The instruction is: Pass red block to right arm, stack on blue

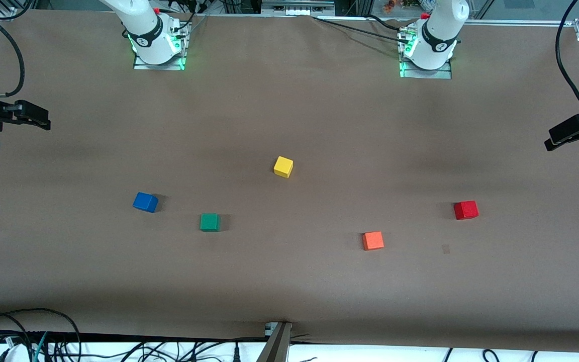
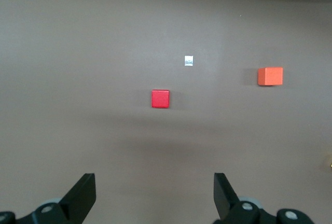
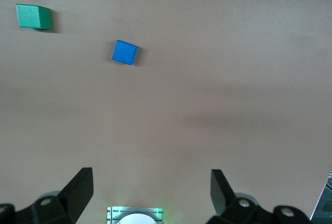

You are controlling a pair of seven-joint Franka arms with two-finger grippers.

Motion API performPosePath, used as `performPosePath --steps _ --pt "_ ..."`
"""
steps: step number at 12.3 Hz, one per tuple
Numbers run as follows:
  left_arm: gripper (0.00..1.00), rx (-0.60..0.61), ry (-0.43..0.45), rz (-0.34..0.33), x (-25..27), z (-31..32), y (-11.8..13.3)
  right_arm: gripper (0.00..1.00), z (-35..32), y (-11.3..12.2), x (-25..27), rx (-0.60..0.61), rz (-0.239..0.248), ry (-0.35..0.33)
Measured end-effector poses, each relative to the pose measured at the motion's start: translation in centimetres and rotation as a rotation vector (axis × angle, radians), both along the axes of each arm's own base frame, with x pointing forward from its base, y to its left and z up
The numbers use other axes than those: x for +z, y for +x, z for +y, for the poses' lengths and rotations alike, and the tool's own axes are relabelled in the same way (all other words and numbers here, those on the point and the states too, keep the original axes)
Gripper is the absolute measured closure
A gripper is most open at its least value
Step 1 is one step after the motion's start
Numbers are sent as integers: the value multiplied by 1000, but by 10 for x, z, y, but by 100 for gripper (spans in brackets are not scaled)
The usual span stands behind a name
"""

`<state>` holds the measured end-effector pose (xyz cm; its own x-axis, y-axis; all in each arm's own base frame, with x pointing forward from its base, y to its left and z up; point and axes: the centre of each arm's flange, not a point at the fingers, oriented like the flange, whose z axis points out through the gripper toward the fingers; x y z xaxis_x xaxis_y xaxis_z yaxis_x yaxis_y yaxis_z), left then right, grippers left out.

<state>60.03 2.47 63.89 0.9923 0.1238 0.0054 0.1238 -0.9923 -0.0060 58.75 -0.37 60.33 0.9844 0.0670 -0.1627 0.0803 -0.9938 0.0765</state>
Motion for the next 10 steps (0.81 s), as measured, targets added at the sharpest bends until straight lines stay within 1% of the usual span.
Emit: performPosePath --steps 3,6,7,8,9,10 --pt "0 -21 1 -48 4 -12 6 0 0 1 0 0 -5 0" --pt "0 -28 1 -59 5 -16 7 0 0 2 1 2 -20 0" --pt "0 -34 0 -52 1 -18 8 0 0 2 1 2 -20 0" --pt "0 -44 -1 -28 -12 -22 14 0 1 2 2 2 -21 0" --pt "0 -52 -4 26 -46 -26 29 0 2 2 2 4 -21 0" --pt "0 -52 -4 53 -64 -26 36 0 2 2 2 5 -21 0"
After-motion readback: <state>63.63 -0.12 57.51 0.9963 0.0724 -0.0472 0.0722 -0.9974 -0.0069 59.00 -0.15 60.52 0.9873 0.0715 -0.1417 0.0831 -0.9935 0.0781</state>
